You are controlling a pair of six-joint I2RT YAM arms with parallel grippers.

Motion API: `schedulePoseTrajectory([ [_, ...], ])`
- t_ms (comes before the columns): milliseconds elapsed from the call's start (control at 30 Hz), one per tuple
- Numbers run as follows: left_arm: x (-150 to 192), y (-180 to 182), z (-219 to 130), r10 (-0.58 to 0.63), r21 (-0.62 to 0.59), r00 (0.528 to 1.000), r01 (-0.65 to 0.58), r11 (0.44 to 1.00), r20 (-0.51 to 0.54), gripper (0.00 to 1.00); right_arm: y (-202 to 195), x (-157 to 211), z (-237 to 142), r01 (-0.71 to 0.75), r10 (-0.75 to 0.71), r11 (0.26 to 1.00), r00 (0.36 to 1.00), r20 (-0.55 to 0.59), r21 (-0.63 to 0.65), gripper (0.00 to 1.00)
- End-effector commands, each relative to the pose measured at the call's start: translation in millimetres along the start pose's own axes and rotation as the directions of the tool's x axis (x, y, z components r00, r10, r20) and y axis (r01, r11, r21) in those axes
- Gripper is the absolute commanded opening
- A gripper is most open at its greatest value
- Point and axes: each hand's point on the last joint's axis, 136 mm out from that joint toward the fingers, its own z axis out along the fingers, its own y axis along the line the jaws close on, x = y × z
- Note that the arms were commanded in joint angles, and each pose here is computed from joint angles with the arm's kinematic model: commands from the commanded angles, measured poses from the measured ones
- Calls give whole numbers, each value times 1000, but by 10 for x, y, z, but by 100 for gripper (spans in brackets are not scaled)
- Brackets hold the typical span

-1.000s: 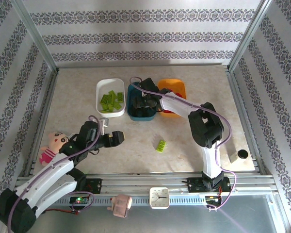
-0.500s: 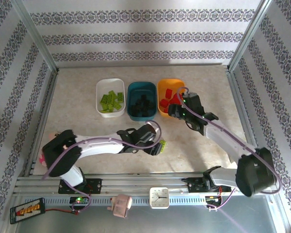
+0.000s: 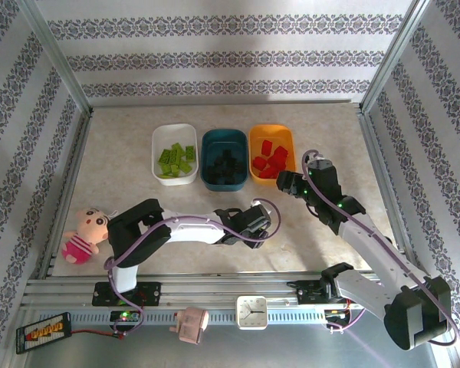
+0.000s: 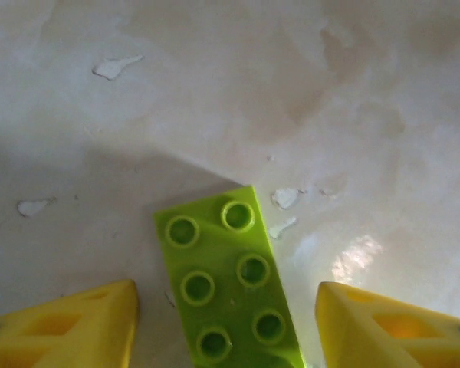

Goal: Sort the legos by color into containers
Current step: Pick up the lego from the middle-left of the table, then place the lego in the container.

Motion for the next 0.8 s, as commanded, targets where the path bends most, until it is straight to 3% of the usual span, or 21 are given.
schedulePoseTrajectory([
  [0, 49, -21, 79, 50, -24, 998, -51, 998, -24, 57, -27, 44, -32, -18, 18, 1000, 1000, -3, -4, 69],
  [233, 293, 111, 63, 32, -60, 997, -36, 998, -63, 40, -22, 15, -36, -25, 26, 1000, 1000, 8, -4, 69],
  [467, 131, 475, -370, -76, -85, 995, 81, 993, 69, 32, -31, 10, -21, -36, 36, 999, 999, 11, -1, 69],
  [600, -147, 959, -778, -166, -108, 968, 189, 976, 190, 32, -33, 28, -18, -42, 42, 999, 999, 9, -3, 69],
  [767, -493, 1773, -1273, -288, -148, 889, 358, 922, 355, 34, -42, 71, 5, -50, 50, 999, 999, 1, -8, 69],
])
